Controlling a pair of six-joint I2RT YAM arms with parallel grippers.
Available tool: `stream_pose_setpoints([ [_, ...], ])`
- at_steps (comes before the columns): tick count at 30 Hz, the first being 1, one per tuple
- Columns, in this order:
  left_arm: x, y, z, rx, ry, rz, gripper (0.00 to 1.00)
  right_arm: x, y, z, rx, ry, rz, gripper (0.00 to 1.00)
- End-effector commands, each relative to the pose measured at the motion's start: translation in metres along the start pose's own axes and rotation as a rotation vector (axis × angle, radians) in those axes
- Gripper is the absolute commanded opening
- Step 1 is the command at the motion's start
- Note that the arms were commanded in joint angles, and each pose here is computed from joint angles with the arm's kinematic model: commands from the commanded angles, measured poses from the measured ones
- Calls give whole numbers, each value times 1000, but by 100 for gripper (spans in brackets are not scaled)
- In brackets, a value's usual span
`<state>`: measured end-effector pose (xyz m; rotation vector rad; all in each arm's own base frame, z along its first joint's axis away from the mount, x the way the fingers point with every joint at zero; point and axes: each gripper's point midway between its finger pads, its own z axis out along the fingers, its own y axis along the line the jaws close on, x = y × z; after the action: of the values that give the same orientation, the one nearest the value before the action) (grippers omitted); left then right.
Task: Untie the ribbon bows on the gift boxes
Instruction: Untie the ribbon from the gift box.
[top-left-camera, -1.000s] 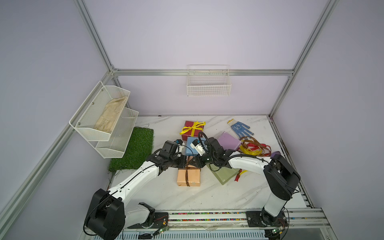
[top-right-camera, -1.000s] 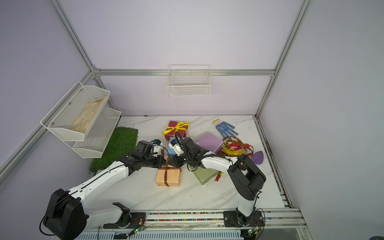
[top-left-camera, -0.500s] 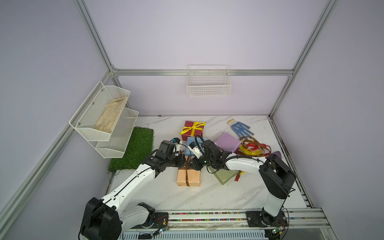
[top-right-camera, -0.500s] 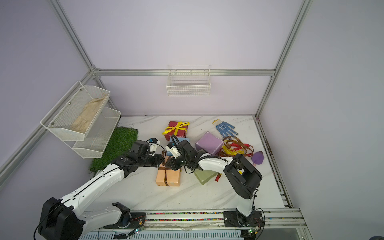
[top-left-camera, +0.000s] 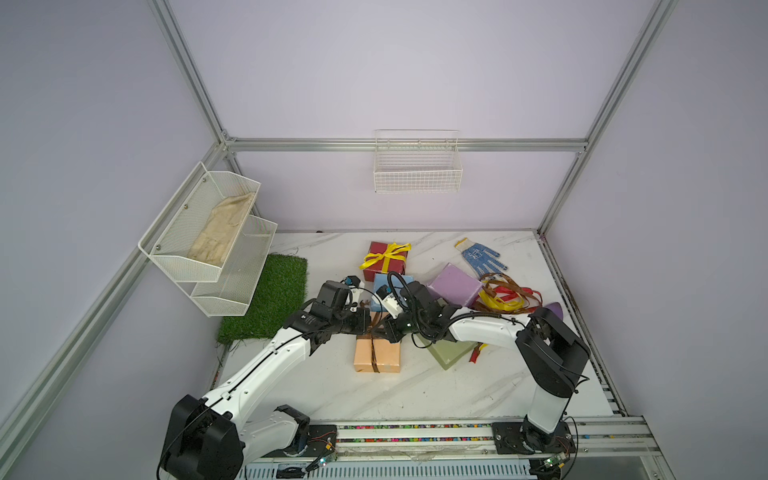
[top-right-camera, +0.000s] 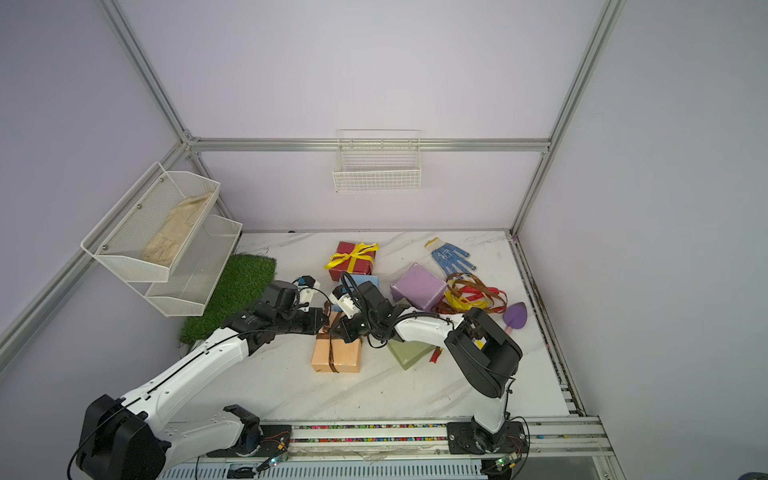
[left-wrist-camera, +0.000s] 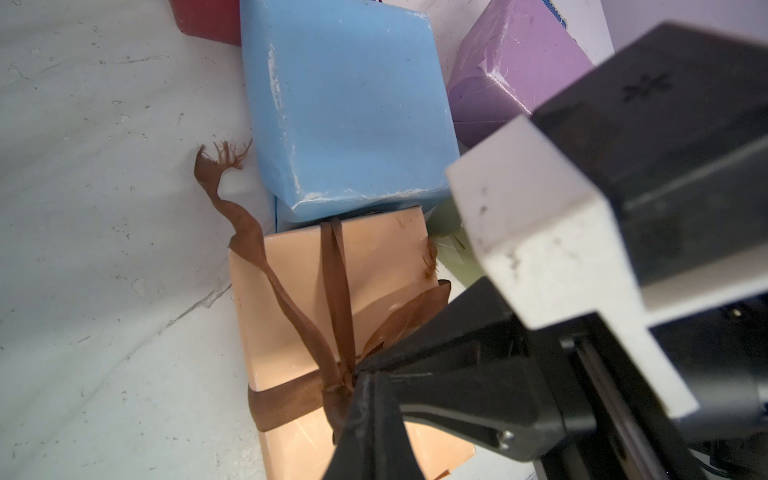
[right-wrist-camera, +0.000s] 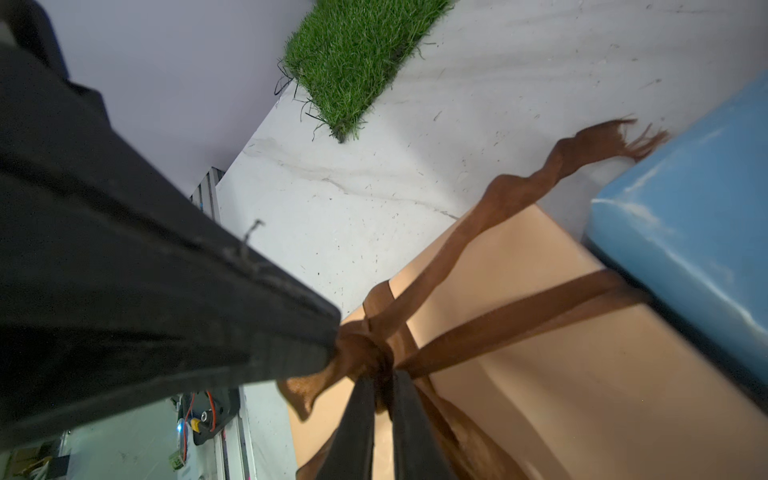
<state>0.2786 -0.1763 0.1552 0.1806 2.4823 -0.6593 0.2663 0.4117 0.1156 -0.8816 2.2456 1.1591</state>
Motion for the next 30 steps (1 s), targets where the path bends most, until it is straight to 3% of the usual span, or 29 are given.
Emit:
stream_pose_setpoints([
  [1,-14,-6,-8,28,-56,-4,0,-13,8,3,-17,-34,-24,7],
  [4,-14,-2,-6,16,-63,-8,0,-12,9,1,-14,-32,-25,0],
  [16,-25,34,5,-79,-111,-87,0,28,15,-30,2,39,-24,0],
  [26,-25,40,15,-74,-104,-102,0,75,22,-42,-32,200,46,0],
  [30,-23,41,15,-70,-103,-100,0,72,32,-48,-58,216,23,3],
])
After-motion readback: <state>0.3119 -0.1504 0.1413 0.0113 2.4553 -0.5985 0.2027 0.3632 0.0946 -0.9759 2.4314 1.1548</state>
